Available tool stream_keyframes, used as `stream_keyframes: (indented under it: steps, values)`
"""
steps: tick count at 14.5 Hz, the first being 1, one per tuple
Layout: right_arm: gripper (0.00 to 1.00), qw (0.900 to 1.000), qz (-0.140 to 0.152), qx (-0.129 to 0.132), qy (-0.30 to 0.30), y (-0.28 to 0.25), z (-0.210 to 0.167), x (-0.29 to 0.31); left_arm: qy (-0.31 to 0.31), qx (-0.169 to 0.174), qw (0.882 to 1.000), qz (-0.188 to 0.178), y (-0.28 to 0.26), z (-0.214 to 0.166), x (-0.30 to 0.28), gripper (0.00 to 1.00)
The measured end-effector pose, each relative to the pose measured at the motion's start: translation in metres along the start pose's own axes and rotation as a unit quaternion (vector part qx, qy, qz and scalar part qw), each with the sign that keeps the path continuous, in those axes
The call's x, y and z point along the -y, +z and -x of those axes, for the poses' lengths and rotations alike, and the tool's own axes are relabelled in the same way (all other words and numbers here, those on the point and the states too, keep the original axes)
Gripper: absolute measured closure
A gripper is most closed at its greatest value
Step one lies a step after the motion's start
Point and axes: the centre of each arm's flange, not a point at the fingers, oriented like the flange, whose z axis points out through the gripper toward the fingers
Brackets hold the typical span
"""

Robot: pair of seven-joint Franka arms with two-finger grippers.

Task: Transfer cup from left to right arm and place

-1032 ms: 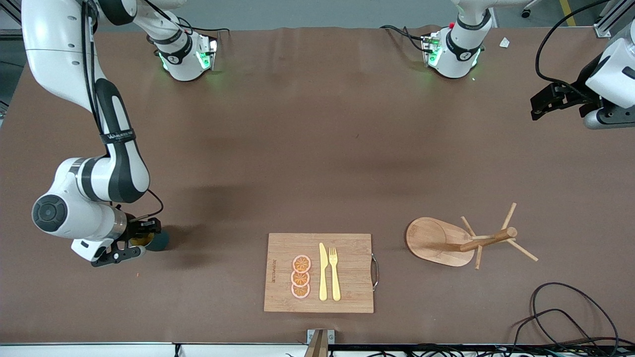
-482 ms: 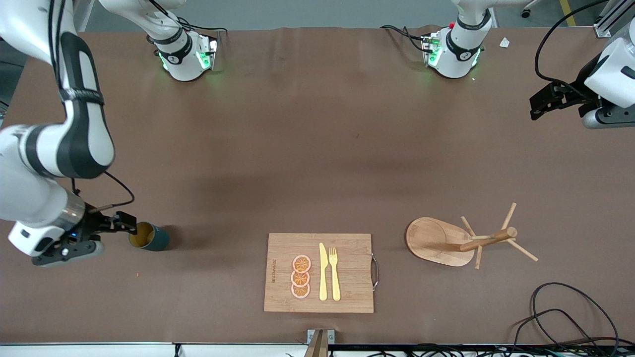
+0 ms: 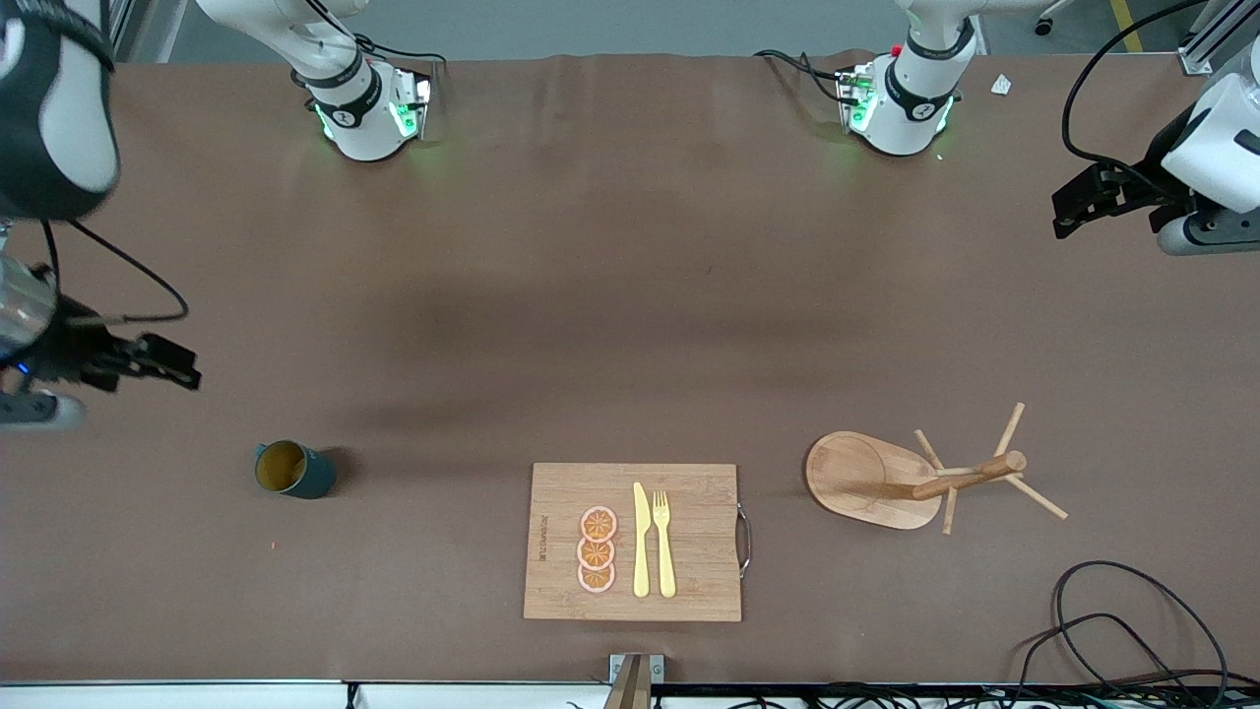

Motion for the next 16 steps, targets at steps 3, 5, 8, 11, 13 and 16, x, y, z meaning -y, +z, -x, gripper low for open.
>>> stream_keyframes:
  steps: [3,5,8,11,13,16]
  values:
    - [0.00,0.999,-0.009,-0.020,0.025,-0.045,0.036,-0.006,0.000,-0.004,1.000,0.001,-0.003,0.000,0.000,0.00]
    - [0.00,0.999,-0.014,-0.026,0.027,-0.059,0.056,-0.009,0.000,-0.007,1.000,0.001,-0.006,0.000,0.000,0.00]
    - [0.00,0.999,-0.018,-0.028,0.028,-0.062,0.074,-0.011,0.003,-0.003,1.000,0.000,-0.005,0.001,-0.003,0.00]
    - [0.00,0.999,-0.015,-0.032,0.008,-0.062,0.076,-0.011,0.007,0.006,1.000,-0.001,-0.004,0.003,-0.007,0.00]
    - [0.00,0.999,-0.011,-0.043,-0.020,-0.068,0.075,-0.011,0.009,0.008,1.000,-0.002,-0.004,0.004,-0.010,0.00]
    - [0.00,0.998,-0.010,-0.048,-0.029,-0.073,0.074,-0.011,0.012,0.012,1.000,-0.001,-0.003,0.006,-0.012,0.00]
